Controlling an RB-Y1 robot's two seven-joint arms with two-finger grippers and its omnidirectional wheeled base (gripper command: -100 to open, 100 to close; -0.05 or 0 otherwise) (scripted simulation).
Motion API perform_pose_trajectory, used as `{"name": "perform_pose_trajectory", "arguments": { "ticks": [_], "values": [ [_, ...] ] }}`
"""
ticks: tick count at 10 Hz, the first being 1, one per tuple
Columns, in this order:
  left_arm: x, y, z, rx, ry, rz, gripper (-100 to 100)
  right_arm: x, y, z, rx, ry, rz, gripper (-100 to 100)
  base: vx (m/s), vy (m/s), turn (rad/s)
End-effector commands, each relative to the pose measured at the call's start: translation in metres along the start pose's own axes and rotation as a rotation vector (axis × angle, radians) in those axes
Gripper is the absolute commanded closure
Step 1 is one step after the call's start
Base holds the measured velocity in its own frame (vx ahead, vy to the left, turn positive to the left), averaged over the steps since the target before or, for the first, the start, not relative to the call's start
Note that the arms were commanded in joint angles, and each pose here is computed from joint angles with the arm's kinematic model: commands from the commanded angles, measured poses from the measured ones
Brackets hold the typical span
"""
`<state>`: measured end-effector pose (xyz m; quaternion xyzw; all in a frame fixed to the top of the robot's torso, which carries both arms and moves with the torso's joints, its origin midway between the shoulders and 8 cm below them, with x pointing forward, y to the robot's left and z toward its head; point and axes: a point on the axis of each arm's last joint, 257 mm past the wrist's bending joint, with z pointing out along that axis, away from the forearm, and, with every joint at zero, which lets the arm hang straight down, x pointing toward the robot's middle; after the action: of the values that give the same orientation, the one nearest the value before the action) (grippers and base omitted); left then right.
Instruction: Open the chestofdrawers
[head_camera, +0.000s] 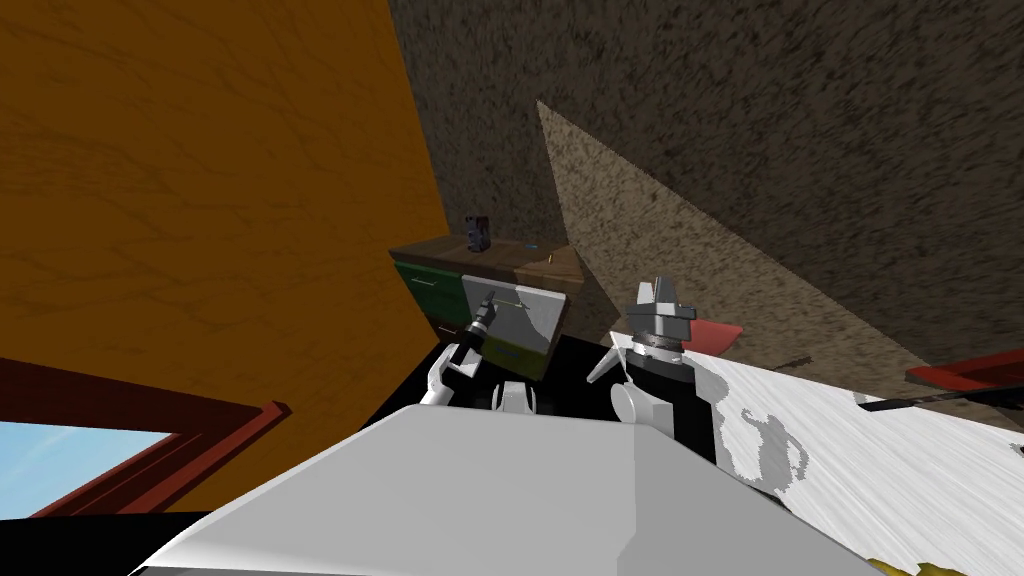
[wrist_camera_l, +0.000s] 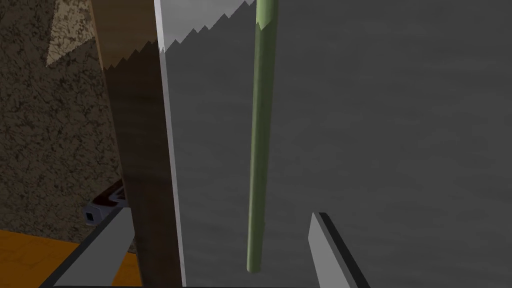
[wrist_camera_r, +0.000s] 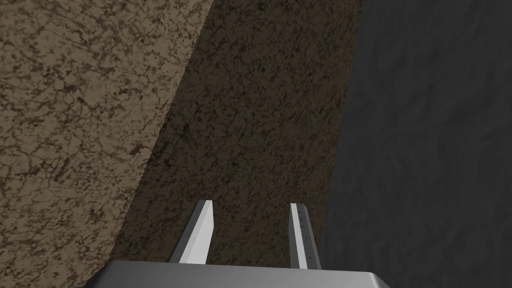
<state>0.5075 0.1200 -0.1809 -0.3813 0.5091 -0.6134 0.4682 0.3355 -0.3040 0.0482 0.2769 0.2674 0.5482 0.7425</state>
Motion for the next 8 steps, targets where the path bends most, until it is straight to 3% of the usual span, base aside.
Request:
{"name": "perform_pose_trajectory", "arguments": {
  "ticks": [1, 2, 7, 8],
  "values": [
    [-0.001, 0.007, -0.004, -0.002, 0.001, 0.0, 100, 0.0, 0.0, 0.0, 0.0, 0.0, 0.0, 0, -0.043, 0.015, 0.025],
    [-0.001, 0.005, -0.002, -0.005, 0.0, -0.001, 100, 0.0, 0.0, 0.0, 0.0, 0.0, 0.0, 0, -0.028, 0.01, 0.007],
    [0.004, -0.01, -0.003, 0.009, 0.014, 0.003, 100, 0.0, 0.0, 0.0, 0.0, 0.0, 0.0, 0, -0.161, 0.028, 0.023],
    [0.003, -0.002, -0.003, 0.0, 0.009, -0.002, -100, 0.0, 0.0, 0.0, 0.0, 0.0, 0.0, 0, 0.061, -0.035, -0.03]
  ]
}}
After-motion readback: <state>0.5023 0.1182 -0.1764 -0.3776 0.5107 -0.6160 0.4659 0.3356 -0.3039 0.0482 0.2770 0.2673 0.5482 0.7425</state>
